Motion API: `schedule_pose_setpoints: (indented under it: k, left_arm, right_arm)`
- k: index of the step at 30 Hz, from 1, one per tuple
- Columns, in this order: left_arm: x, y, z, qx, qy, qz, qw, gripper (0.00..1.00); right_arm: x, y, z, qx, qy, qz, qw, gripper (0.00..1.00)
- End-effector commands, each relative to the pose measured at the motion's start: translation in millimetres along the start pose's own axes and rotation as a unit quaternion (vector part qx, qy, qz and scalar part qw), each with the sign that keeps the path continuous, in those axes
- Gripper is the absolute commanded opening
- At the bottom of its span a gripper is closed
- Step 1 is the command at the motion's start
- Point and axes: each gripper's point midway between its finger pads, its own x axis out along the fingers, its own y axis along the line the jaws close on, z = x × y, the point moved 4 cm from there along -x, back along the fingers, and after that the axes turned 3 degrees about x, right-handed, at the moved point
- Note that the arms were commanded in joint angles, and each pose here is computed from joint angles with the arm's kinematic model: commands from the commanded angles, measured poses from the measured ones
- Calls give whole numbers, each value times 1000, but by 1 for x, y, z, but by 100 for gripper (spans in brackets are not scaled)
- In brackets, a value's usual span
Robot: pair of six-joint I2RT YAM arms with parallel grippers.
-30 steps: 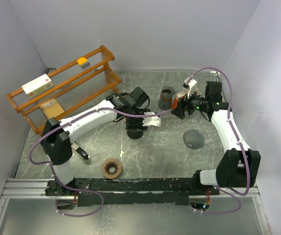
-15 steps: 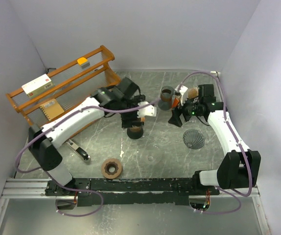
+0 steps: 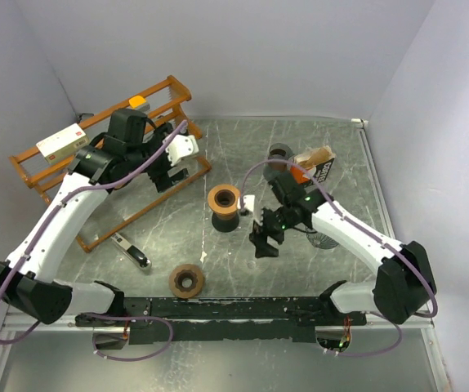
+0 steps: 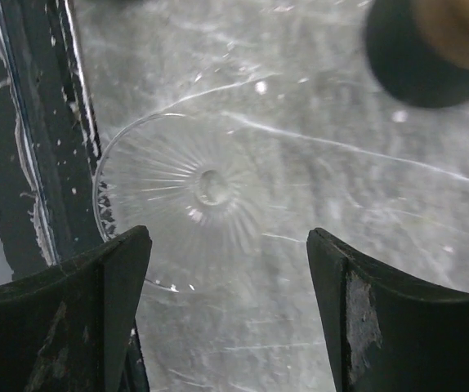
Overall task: Place the coffee filter in the dripper
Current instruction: Place the dripper holder onto the coffee server, then pick up the coffee dripper from the center of the board.
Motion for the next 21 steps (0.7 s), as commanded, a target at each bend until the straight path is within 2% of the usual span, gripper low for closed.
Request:
schedule_pose_setpoints:
  k: [1,6,10,17,21]
  left_arm:
    - [-13,4,0,-1,-28,18,999,98]
    - [-21,-1,-2,6,-42,8,999,97]
    - [-21,-5,-4,8,-49,0,999,96]
    - [-16,-18,-13,13,-56,-25,998,95]
    - [-12,-25,-19,29,-58,-35,997,95]
  right_arm:
    - [24,2,-14,-14,48,-19,999,76]
    - [37,0,-23,-9,73,-9,997,61]
    - [34,-3,-18,-13,70,-21,997,55]
    - [32,0,-15,-8,65,-18,998,30]
    - [33,0,-15,-5,67,-13,998,19]
